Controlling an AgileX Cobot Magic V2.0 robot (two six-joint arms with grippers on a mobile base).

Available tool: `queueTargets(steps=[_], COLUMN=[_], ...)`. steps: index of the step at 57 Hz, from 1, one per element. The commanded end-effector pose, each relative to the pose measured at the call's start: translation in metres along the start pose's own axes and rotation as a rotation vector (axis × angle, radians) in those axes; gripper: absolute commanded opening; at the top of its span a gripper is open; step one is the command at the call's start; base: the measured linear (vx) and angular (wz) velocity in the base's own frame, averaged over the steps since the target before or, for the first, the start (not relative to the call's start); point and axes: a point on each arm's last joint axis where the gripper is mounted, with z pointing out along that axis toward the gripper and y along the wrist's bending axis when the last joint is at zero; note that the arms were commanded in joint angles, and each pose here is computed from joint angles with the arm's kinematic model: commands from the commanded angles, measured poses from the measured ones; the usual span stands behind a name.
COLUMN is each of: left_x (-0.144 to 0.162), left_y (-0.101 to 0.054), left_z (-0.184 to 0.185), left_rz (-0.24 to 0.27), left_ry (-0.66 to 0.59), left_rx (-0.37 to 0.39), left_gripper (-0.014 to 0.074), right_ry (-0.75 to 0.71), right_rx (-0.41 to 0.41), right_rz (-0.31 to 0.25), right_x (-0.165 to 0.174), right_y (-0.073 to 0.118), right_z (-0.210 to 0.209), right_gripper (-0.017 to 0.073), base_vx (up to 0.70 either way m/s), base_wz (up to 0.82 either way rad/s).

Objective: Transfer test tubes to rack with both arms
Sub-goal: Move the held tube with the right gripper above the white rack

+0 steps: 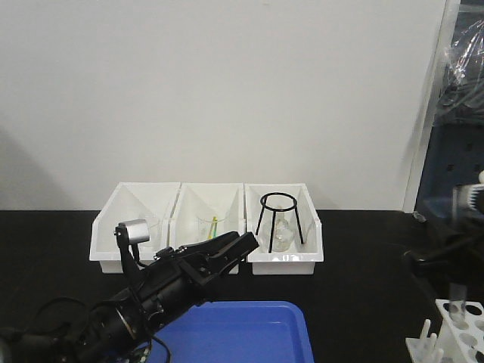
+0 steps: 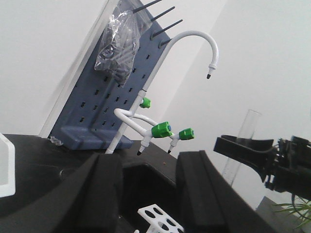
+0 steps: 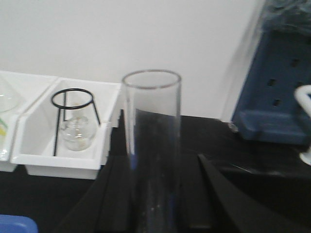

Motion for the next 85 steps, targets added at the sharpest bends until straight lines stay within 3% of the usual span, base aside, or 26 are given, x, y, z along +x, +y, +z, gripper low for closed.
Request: queueTargets(steps=[1, 15, 22, 30, 38, 55, 63, 85], left_x=[-0.026, -0.025, -0.025, -0.025, -0.025, -0.024, -0.024, -0.023], left_y=[-0.018, -0.016, -0.016, -0.016, -0.016, -0.016, -0.015, -0.014], left_z=[0.003, 0.004, 0.004, 0.004, 0.004, 0.004, 0.004, 0.004], left_rz=[0.012, 0.013, 0.013, 0.013, 0.013, 0.013, 0.013, 0.012], left_ry=[-0.114, -0.099, -0.098, -0.098, -0.098, -0.096, -0.088, -0.079], left_rx=[0.076, 0.058, 0.060, 0.060, 0.060, 0.056, 0.046, 0.033], left_gripper=[0.0411, 0.0411, 0.0411, 0.0411, 0.0411, 0.0411, 0.0411, 0.0411], right_ry=[-0.102, -0.064, -0.081, -0.126, -0.153, -0.192, -0.262, -0.284], right_rx=[0.106, 0.209, 0.197, 0.162, 0.124, 0.170, 0.191, 0.169], right_rz=[0.028, 0.057, 0.051, 0.081, 0.057, 0.060, 0.055, 0.039], right_x=[-0.010, 0.015, 0.017, 0.018, 0.020, 0.059, 0.054, 0.057], right_y=[-0.020, -0.040, -0.038, -0.035, -0.031, -0.030, -0.032, -0.030], right_z=[-0.017, -0.015, -0.006, 0.001, 0.009, -0.004, -0.006, 0.002], right_gripper=[-0.0008, -0.0008, -0.0008, -0.0008, -0.0007, -0.0006, -0.0006, -0.0006], base_vx=[0.00, 0.00, 0.00, 0.00, 0.00, 0.00, 0.00, 0.00], base_wz=[0.00, 0.00, 0.00, 0.00, 0.00, 0.00, 0.00, 0.00])
